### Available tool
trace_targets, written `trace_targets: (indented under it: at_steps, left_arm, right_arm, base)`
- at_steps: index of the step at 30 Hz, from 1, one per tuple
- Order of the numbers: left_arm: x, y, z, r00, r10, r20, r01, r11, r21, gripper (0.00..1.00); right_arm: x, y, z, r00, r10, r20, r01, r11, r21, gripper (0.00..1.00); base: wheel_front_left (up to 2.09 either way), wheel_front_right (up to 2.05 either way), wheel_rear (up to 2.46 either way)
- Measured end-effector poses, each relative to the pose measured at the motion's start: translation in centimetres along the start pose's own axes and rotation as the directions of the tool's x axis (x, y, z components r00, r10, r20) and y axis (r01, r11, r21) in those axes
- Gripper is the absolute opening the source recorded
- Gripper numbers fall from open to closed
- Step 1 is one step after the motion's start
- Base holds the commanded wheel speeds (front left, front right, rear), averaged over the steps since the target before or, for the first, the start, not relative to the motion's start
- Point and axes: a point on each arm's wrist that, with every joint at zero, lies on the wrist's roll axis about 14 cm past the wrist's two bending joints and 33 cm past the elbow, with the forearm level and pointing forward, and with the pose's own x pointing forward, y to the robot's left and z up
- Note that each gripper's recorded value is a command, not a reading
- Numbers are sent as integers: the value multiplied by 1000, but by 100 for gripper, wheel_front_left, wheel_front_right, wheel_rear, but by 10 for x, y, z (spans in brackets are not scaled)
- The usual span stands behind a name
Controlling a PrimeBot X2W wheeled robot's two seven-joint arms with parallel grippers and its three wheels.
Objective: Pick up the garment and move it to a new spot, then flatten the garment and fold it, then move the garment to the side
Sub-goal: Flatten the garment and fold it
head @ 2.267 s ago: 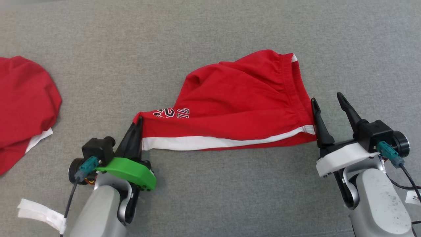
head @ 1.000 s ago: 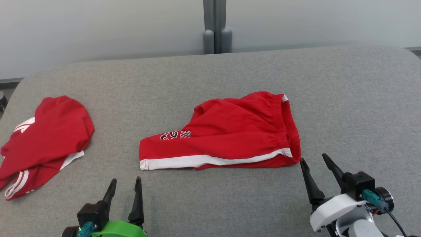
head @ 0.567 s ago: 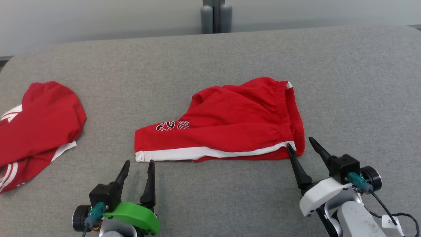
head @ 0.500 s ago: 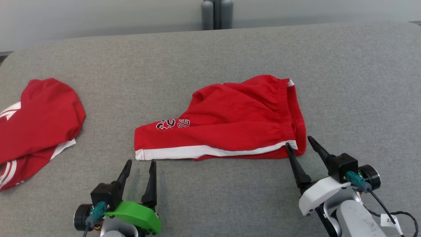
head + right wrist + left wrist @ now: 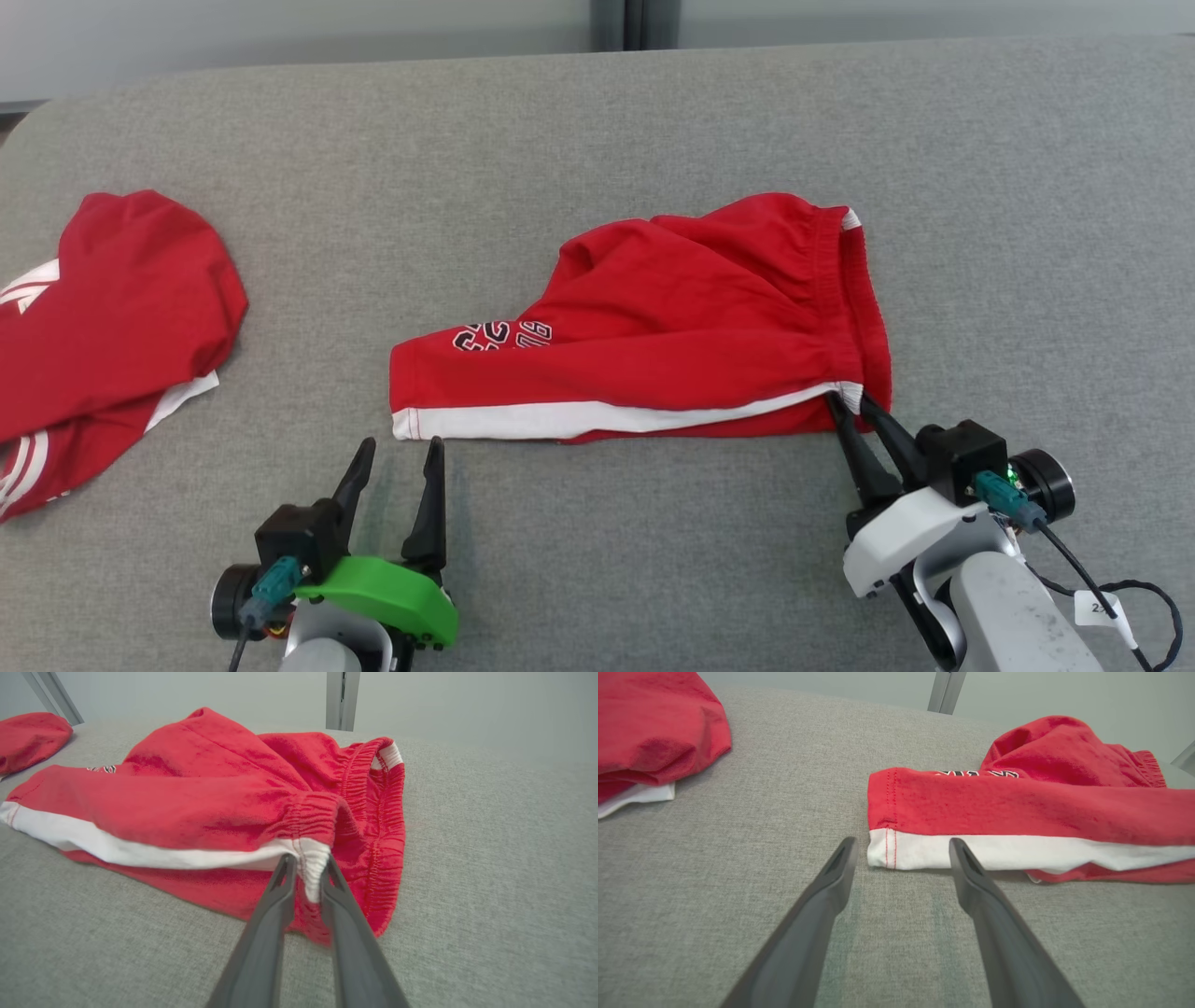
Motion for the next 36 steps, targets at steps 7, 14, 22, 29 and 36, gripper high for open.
trace_targets:
  at_steps: [7, 14, 22, 29, 36]
  left_arm:
    - [4, -1, -3, 1000, -2, -11, 2, 1000, -19, 100]
    - [12, 0, -13, 999, -6, -46, 4, 999, -42, 100]
    - [18, 8, -20, 997, 9, -74, -12, 999, -47, 100]
    - [26, 10, -23, 996, 5, -85, -9, 999, -53, 47]
    - [26, 2, -29, 993, -30, -112, 23, 998, -64, 0]
  right_arm:
    - [1, -5, 4, 1000, -5, 13, 5, 1000, -10, 0]
    - [2, -6, 1, 1000, -1, 7, 1, 1000, -13, 0]
    - [4, -5, -3, 1000, 4, 0, -4, 1000, -14, 0]
    - [7, -5, -4, 1000, 7, -2, -7, 1000, -13, 0]
    - [8, -4, -2, 1000, 9, 4, -9, 1000, -10, 0]
  base:
    - [0, 0, 0]
    - [0, 0, 0]
    - [0, 0, 0]
    - [0, 0, 0]
    - [0, 0, 0]
